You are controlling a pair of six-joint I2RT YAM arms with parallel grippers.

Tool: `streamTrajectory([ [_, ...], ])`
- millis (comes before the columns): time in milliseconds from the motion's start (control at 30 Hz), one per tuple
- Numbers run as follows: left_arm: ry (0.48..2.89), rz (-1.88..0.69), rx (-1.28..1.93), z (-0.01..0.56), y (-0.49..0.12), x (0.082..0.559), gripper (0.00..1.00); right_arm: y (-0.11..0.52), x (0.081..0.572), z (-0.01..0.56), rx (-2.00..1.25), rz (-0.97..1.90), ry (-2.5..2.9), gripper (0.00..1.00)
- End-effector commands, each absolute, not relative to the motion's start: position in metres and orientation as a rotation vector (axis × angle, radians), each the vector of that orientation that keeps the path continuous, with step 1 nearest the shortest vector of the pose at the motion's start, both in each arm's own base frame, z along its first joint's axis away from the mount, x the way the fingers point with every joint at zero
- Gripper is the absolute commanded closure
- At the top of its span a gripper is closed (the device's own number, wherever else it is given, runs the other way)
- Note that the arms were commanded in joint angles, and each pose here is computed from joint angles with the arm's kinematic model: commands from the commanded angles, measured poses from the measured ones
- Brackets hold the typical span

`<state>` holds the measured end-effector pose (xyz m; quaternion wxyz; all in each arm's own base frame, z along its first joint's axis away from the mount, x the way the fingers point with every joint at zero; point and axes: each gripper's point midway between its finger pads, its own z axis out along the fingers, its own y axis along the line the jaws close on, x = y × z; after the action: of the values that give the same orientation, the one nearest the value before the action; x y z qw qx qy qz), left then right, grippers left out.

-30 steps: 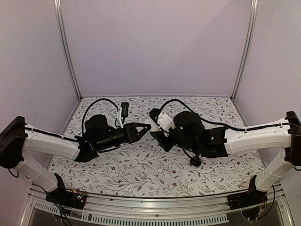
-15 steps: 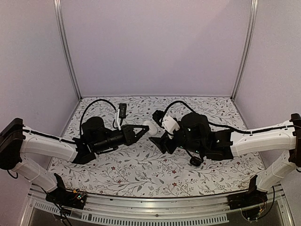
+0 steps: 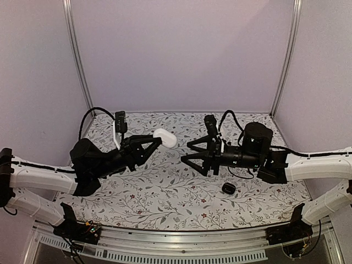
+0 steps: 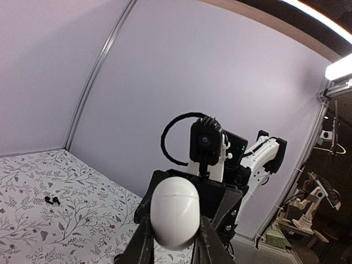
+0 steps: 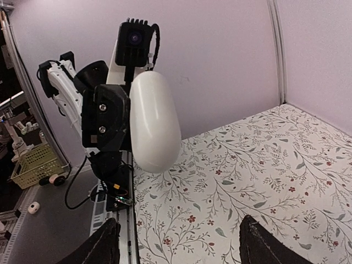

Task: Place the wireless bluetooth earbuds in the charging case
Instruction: Pass from the left arm to the right

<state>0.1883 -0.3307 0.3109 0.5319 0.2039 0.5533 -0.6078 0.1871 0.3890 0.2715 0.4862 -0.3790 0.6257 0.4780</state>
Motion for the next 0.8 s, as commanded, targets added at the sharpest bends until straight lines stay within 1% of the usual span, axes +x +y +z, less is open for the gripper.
streamTrajectory([
  [0, 1.131, -1.453, 0.562, 0.345, -0.325, 0.162, 0.95, 0.404, 0.154, 0.329, -0.994, 1.43, 1.316, 0.29],
  [133, 1.098, -1.452, 0.556, 0.351, -0.323, 0.156, 0.95, 0.413, 0.146, 0.345, -0.993, 1.511, 1.25, 0.31],
  [300, 1.078, -1.459, 0.562, 0.355, -0.325, 0.149, 0.95, 0.428, 0.146, 0.35, -0.989, 1.504, 1.239, 0.33],
  [433, 1.08, -1.457, 0.555, 0.355, -0.326, 0.147, 0.95, 0.433, 0.146, 0.352, -0.989, 1.501, 1.222, 0.37],
  [667, 1.085, -1.443, 0.533, 0.352, -0.326, 0.148, 0.95, 0.435, 0.144, 0.357, -0.981, 1.522, 1.193, 0.54],
  [767, 1.089, -1.438, 0.532, 0.35, -0.326, 0.148, 0.95, 0.435, 0.142, 0.359, -0.977, 1.532, 1.185, 0.6],
])
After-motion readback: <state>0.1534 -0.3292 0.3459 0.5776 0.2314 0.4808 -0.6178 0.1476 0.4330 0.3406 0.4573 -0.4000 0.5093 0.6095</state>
